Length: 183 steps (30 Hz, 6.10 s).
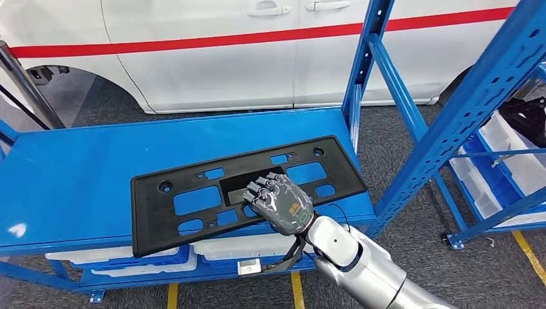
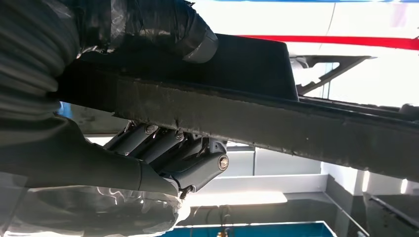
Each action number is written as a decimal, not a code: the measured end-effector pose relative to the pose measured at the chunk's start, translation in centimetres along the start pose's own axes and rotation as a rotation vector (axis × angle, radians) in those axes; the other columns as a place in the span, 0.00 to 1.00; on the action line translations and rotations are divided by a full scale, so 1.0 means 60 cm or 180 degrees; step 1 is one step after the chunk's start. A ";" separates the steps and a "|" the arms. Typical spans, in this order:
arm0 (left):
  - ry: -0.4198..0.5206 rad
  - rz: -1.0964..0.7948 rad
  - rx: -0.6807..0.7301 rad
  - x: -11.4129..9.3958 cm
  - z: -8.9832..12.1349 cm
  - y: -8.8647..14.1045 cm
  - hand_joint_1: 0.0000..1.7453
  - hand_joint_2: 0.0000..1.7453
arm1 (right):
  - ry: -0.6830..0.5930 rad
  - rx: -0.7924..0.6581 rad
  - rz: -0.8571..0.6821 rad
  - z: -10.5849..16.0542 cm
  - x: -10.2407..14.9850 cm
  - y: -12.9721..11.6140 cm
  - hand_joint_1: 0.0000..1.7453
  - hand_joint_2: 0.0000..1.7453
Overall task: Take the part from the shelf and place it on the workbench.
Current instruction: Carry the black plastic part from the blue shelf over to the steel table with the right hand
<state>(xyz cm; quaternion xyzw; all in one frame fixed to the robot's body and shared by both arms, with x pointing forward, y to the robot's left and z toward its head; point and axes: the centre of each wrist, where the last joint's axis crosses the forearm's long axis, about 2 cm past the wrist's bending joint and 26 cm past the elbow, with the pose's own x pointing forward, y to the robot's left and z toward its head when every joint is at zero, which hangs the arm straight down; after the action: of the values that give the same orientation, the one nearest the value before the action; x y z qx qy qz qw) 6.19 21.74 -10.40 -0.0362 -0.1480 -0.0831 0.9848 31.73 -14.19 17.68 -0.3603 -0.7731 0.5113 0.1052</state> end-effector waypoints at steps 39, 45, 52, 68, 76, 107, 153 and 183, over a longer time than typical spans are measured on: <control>0.0004 -0.0211 0.0042 0.014 -0.002 0.006 0.00 1.00 | -0.0015 -0.0033 -0.0043 0.003 -0.006 0.000 0.95 1.00; 0.0027 -0.0227 0.0043 0.010 -0.002 0.006 0.00 1.00 | 0.0026 -0.0054 -0.0031 0.007 -0.008 0.001 0.95 1.00; 0.0024 -0.0220 0.0047 0.011 -0.002 0.007 0.00 1.00 | 0.0050 -0.0035 -0.0047 0.012 -0.006 0.004 0.95 1.00; 0.0017 -0.0220 0.0057 0.009 -0.002 0.012 0.00 1.00 | 0.0089 -0.0039 -0.0054 0.016 -0.007 0.004 0.95 1.00; 0.0075 -0.0236 0.0052 -0.002 0.000 0.012 0.00 1.00 | 0.0121 -0.0004 -0.0082 0.024 -0.002 0.009 0.95 1.00; 0.0068 -0.0319 0.0159 -0.001 -0.001 0.035 0.00 1.00 | 0.0233 0.0029 -0.0171 0.045 0.001 0.025 0.95 1.00; 0.0119 -0.0361 0.0198 -0.028 0.002 0.052 0.00 1.00 | 0.0339 0.0269 -0.0483 0.086 0.053 0.057 0.95 1.00; 0.0107 -0.0380 0.0198 -0.030 0.003 0.057 0.00 1.00 | 0.0332 0.0247 -0.0466 0.088 0.049 0.052 0.95 1.00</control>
<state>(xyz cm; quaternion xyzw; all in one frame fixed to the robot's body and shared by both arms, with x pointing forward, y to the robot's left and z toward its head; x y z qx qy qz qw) 5.06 25.37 -10.94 0.0047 -0.1359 -0.1377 0.9811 28.22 -15.33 11.98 -0.3246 -0.7705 0.5123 0.1963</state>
